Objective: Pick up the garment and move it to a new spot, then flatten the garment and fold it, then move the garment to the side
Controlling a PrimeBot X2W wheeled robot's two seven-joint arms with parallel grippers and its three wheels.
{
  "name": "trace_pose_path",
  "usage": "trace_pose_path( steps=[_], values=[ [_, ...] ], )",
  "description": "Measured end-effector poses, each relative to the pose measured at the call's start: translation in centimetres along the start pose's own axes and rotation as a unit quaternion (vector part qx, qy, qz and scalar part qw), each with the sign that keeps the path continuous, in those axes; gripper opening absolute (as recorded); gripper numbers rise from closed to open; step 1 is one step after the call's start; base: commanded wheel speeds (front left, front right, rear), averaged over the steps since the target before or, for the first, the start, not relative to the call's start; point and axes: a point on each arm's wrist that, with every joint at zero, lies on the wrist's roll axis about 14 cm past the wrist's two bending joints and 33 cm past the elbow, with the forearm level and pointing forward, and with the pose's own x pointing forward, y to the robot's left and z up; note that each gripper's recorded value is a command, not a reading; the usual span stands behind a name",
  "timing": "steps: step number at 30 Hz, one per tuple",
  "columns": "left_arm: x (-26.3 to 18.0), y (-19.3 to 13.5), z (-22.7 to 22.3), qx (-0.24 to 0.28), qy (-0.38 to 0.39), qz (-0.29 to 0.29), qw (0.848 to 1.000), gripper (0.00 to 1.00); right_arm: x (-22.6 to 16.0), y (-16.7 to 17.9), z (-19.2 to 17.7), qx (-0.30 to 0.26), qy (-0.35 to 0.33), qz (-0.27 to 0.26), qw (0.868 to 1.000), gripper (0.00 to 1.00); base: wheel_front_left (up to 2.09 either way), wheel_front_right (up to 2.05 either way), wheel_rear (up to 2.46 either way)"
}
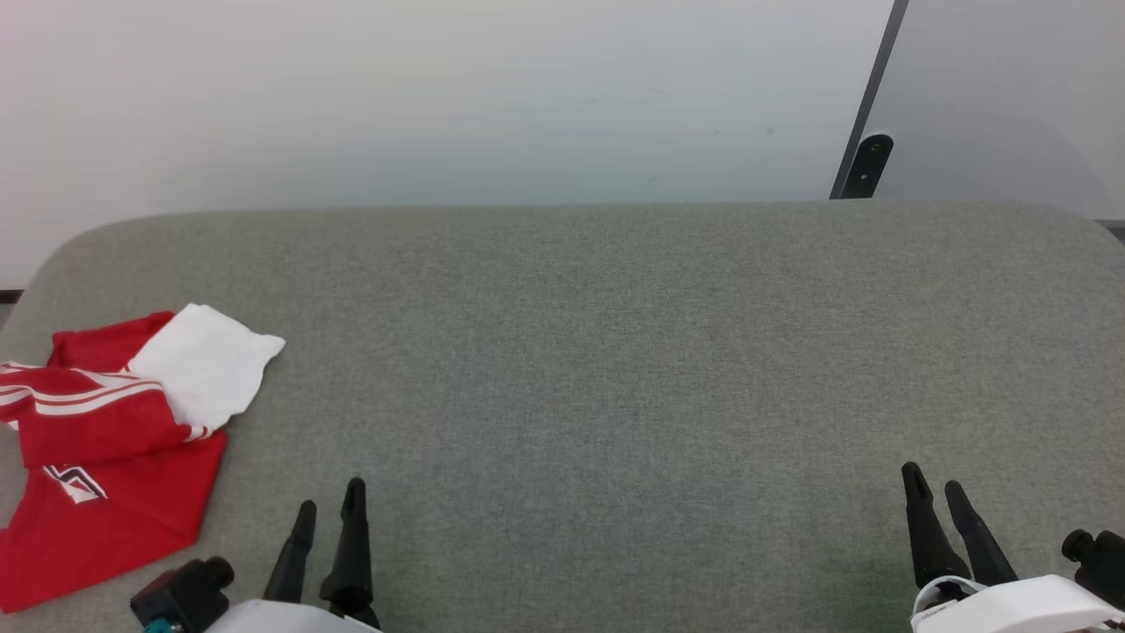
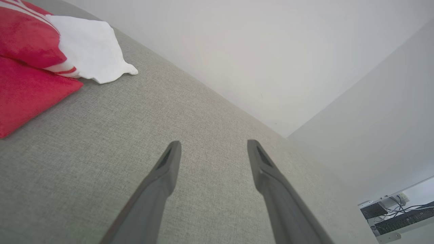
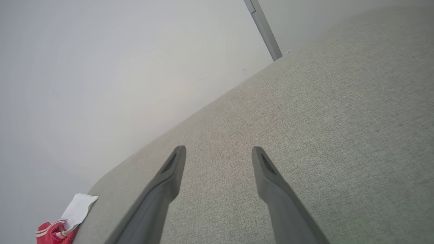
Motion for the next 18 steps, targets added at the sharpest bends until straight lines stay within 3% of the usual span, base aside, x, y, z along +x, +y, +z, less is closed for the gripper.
trace_pose_path(
  steps=[18],
  values=[
    [-0.44, -0.81, 0.12, 0.103, -0.014, -0.017, 0.994, 1.0, 0.04, 0.93, 0.07, -0.11, -0.007, 0.019, 0.994, 1.0, 0.0, 0.0, 0.0]
  ],
)
